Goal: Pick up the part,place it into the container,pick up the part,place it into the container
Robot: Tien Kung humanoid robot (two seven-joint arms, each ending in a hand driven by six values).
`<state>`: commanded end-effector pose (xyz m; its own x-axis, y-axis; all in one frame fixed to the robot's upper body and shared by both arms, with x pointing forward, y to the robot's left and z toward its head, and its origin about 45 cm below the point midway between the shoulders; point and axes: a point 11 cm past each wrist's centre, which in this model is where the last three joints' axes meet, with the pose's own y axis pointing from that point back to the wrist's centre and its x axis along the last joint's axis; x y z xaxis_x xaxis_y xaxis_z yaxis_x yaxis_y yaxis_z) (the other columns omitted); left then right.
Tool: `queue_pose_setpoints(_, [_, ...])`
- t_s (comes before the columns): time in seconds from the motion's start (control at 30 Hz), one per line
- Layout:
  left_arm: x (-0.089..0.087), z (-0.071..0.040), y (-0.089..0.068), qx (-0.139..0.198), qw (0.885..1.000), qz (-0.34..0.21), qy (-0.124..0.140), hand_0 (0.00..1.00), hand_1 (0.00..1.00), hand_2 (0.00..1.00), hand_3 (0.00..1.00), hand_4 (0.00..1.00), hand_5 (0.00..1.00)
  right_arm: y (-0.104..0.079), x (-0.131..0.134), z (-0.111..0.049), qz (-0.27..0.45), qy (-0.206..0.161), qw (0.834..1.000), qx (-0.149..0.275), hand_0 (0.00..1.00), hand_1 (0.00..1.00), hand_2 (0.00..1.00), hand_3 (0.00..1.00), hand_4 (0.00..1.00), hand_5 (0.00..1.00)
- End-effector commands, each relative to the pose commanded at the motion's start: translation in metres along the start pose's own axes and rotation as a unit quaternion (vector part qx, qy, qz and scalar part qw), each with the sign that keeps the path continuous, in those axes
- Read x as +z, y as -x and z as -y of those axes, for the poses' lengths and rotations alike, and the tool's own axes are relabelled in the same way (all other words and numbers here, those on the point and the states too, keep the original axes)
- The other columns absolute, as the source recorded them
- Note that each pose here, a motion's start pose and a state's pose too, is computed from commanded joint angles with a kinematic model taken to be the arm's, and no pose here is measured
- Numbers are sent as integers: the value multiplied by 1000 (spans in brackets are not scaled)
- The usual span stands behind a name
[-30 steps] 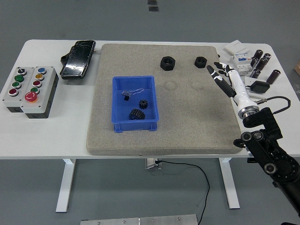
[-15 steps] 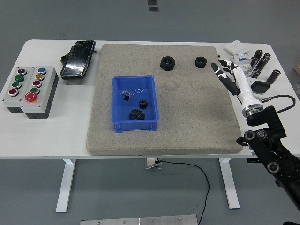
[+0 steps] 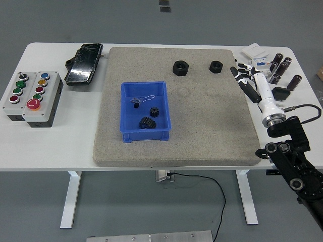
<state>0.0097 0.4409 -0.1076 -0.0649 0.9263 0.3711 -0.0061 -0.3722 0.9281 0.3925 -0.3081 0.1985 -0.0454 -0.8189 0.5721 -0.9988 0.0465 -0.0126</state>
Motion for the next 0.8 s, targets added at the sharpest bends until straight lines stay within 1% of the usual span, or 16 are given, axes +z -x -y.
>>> queue_pose_setpoints(0.27, [-3, 0, 1, 0, 1000, -5, 0, 676, 673, 588, 629, 710, 294, -3, -2, -2, 6, -2, 1000, 7, 882, 794, 803, 806, 998, 998])
queue_pose_setpoints(0.47, [-7, 0, 2, 0, 1000, -7, -5, 676, 674, 590, 631, 710, 293, -3, -6, -4, 15, -6, 1000, 11, 879, 789, 800, 800, 998, 998])
queue_pose_setpoints(0.8, [-6, 0, 2, -1, 1000, -8, -3, 674, 669, 590, 634, 711, 295, -7, -7, -4, 16, -6, 1000, 16, 877, 774, 797, 795, 998, 985])
